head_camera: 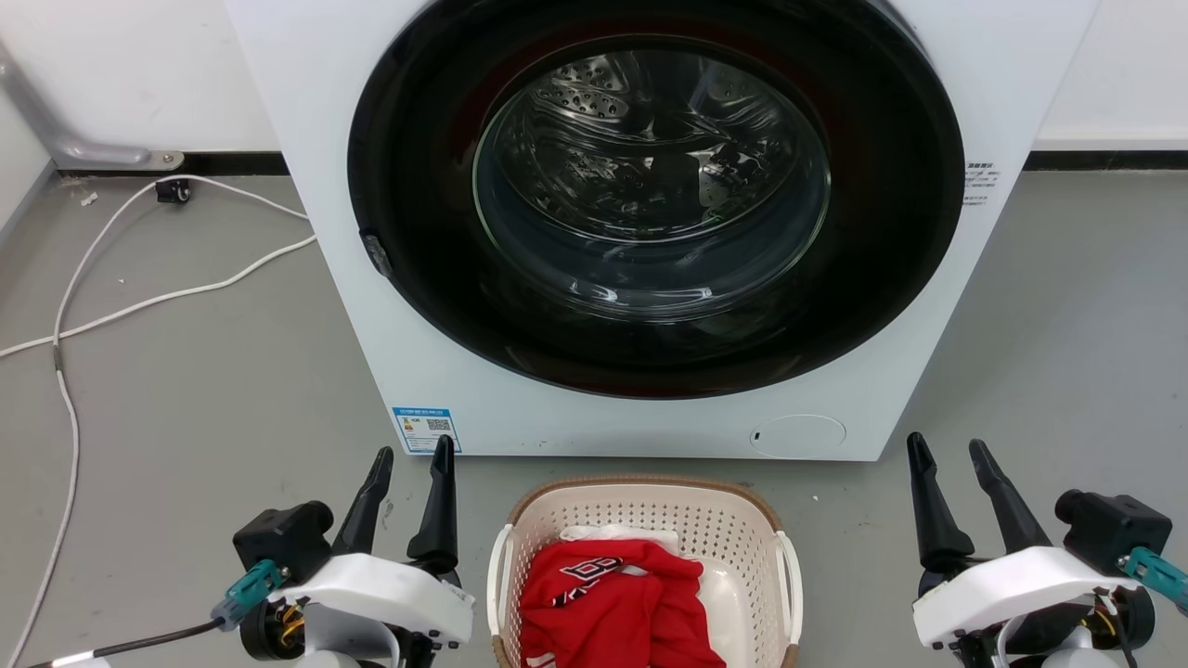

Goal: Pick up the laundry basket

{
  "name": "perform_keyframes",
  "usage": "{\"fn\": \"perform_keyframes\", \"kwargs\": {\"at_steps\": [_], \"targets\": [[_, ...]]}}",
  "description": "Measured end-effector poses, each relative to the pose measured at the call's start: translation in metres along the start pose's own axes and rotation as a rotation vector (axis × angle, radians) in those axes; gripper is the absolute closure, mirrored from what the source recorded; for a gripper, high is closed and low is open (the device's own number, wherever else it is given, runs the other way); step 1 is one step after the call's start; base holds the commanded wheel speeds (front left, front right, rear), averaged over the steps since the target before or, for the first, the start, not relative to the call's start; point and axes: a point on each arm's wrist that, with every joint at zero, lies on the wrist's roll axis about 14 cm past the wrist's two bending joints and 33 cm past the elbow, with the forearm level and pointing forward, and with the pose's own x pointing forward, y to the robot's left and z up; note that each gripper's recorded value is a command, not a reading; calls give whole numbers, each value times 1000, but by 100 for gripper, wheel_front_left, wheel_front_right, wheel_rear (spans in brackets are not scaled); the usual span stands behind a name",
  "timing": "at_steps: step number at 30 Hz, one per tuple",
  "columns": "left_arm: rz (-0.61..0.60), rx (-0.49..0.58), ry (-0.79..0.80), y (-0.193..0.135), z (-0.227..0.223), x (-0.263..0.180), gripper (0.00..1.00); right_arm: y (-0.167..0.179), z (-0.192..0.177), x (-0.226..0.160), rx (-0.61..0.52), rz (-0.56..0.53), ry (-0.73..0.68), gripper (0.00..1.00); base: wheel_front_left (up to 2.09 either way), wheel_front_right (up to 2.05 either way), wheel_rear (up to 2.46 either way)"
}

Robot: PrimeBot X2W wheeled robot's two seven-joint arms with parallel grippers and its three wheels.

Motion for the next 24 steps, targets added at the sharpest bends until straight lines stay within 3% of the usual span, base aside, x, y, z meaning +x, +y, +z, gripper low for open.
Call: {"fn": "perform_keyframes", "kwargs": {"at_steps": [24], "targets": [[-43, 227, -26, -9, 1, 0, 0, 4, -3, -4, -226, 29, 12, 0, 0, 0, 0]]}}
